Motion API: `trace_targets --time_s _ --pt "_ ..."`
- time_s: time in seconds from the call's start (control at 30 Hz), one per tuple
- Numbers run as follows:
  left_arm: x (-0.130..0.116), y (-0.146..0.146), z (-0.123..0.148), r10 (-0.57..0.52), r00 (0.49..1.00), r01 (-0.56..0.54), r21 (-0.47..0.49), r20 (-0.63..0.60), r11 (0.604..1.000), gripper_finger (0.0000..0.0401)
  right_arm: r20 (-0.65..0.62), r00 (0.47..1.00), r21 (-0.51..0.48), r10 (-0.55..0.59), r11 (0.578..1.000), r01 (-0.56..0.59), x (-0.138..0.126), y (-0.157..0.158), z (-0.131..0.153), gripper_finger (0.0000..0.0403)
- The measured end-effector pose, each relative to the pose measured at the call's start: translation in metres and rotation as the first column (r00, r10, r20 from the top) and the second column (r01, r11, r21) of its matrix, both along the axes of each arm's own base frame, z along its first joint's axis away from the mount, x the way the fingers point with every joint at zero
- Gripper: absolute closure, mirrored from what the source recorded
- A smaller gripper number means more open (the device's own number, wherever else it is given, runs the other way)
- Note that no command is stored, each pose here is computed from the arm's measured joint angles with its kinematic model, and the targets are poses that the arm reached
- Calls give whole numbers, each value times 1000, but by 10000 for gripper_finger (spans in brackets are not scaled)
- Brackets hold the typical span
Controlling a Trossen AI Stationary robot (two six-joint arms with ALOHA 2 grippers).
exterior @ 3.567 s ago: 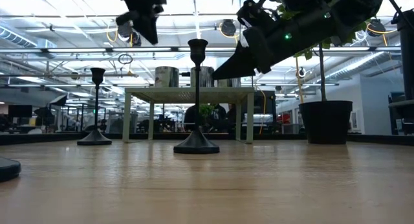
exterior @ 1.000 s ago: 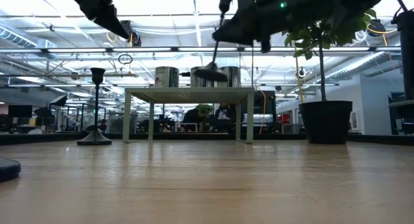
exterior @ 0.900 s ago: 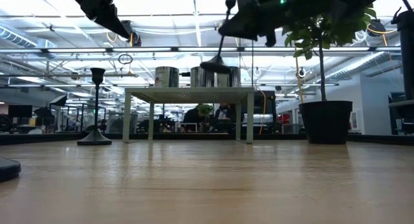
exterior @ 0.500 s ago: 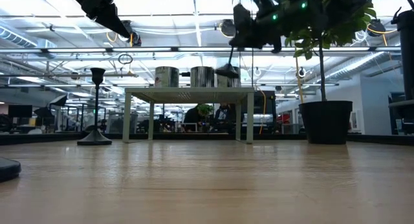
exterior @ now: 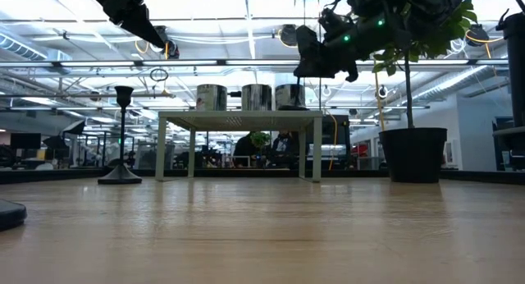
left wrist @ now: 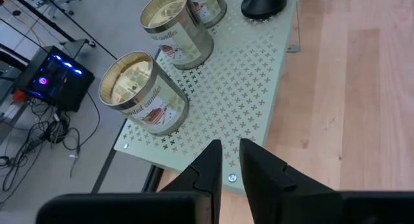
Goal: Pick & Place candle stick holders
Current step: Put the middle candle holder on the shelf, then put the top candle holder on the shelf
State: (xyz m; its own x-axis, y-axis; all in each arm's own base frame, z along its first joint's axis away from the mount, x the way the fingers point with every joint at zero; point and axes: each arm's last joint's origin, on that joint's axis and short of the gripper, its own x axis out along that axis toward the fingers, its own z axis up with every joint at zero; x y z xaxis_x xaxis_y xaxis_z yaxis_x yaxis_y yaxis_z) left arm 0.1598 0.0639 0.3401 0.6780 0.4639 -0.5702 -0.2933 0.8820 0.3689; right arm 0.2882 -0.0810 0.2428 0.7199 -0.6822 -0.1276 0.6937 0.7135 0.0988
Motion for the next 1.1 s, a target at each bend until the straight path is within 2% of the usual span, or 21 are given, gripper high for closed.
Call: trace_targets --time_s 0.33,0.83,1.1 --pt "0 0 0 0 1000 0 -1 0 1000 341 -74 997 -29 -5 1000 3 6 -8 -14 369" --pt "0 -2 0 25 999 -24 -46 29 999 341 -83 996 -36 18 999 -21 8 -1 -14 261" --pt "-16 -17 8 -23 997 26 -40 74 999 341 -130 990 -58 51 997 -59 1 12 -5 239"
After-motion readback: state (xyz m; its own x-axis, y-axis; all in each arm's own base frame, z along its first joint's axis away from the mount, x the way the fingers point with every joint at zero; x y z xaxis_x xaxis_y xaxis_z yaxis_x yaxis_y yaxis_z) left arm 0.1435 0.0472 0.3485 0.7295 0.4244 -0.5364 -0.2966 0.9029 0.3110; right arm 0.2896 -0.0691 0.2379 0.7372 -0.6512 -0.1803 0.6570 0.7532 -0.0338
